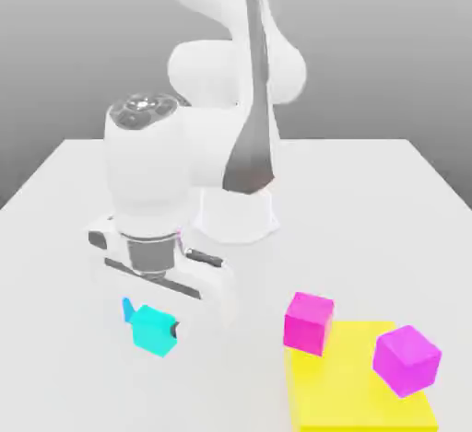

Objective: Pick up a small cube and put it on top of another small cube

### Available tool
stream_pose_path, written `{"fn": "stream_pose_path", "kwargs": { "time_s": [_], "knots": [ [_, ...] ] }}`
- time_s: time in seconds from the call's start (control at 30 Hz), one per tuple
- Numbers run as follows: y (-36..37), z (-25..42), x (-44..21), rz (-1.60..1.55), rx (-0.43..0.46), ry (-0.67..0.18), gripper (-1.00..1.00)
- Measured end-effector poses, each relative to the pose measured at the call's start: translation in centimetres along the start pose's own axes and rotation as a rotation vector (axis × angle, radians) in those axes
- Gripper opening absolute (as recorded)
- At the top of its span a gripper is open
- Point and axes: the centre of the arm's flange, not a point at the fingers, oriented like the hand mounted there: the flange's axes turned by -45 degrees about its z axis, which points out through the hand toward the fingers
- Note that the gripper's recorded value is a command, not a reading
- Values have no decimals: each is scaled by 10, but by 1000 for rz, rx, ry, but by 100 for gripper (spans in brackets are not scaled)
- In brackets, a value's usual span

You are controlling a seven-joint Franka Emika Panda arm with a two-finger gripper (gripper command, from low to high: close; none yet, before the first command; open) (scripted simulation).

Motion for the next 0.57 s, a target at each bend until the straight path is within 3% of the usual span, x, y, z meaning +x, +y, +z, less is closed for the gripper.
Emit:
{"fn": "stream_pose_path", "kwargs": {
  "time_s": [0.27, 0.43, 0.47, 0.57],
  "knots": [
    [-93, -72, -73, 202, -4, -4, -100],
    [-101, -27, -83, 222, -10, -1, -100],
    [-101, -19, -84, 221, -9, -2, 100],
    [-101, -19, -84, 221, -9, -2, 100]
  ]
}}
